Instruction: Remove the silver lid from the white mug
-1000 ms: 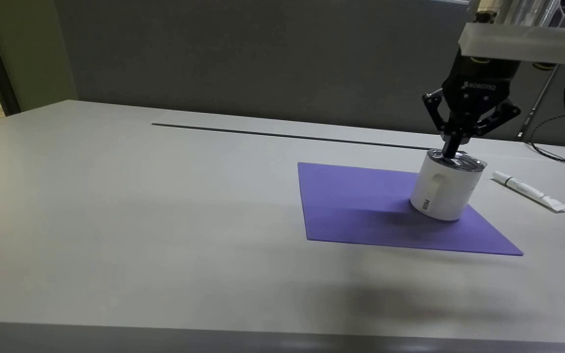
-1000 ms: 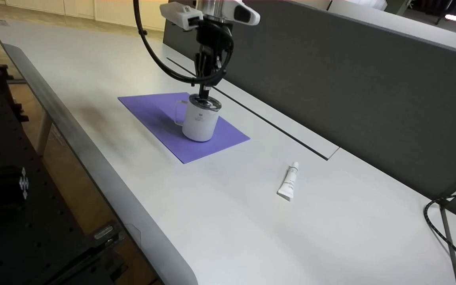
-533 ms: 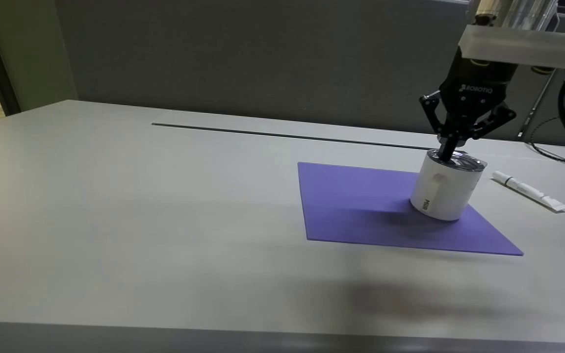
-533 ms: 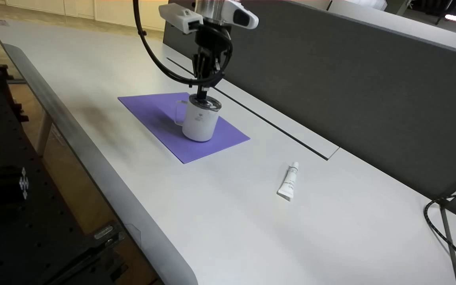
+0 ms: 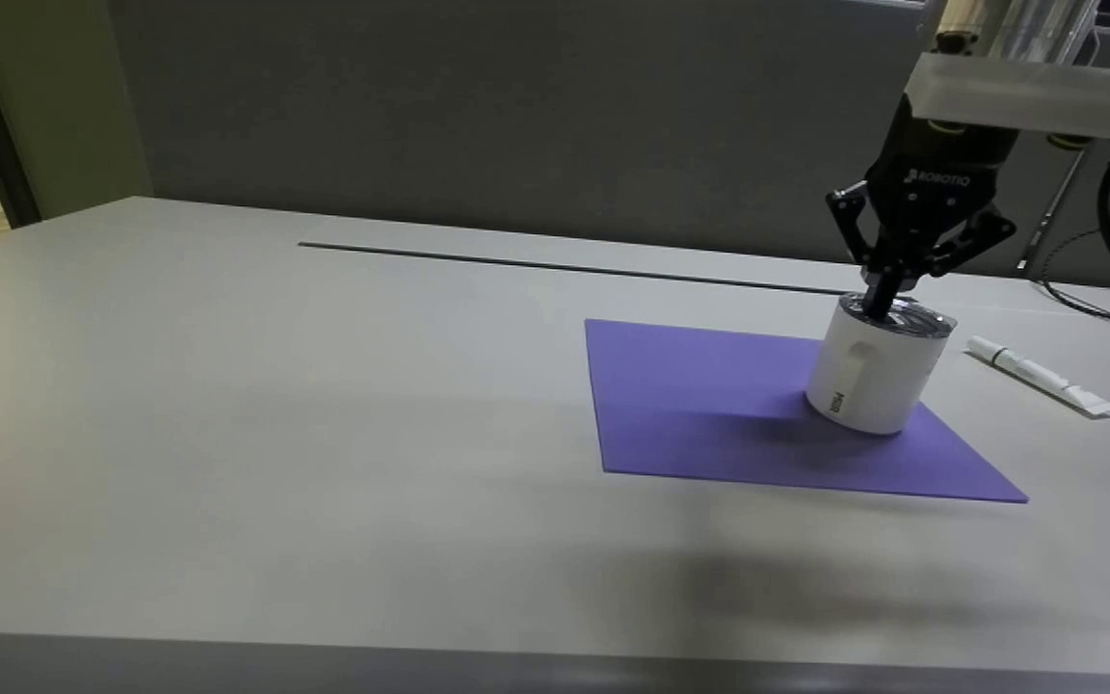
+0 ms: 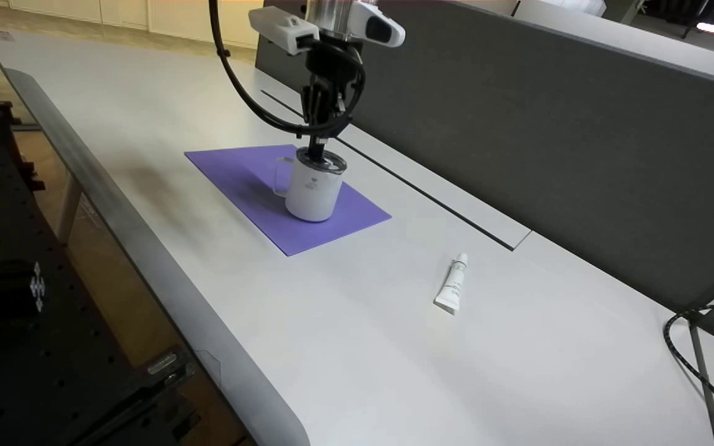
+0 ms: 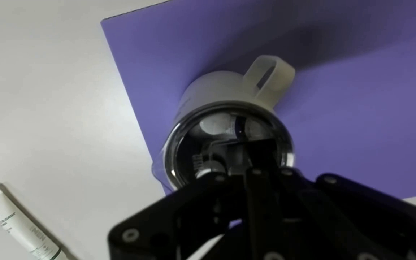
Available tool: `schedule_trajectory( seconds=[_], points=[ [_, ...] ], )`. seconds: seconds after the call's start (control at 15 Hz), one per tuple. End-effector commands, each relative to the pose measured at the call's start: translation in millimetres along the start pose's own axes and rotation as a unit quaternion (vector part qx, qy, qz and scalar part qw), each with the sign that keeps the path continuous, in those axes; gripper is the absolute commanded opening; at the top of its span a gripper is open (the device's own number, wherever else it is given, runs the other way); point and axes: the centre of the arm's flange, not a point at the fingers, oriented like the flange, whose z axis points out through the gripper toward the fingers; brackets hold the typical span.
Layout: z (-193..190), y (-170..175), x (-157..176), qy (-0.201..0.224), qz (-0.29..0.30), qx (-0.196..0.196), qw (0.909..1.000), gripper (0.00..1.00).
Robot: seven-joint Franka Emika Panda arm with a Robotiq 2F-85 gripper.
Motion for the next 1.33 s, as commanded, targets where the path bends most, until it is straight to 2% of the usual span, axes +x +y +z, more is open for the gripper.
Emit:
schedule_trajectory(
  seconds=[0.0, 0.93, 1.27],
  points=[
    [4.9, 9.8, 2.1, 0.0, 0.005, -0.003, 1.0, 0.0],
    [2.3, 18.6, 5.1, 0.001, 0.013, -0.005, 0.9999, 0.0],
    [-59.0, 6.6, 29.5, 0.044, 0.039, 0.044, 0.9973, 0.0]
  ],
)
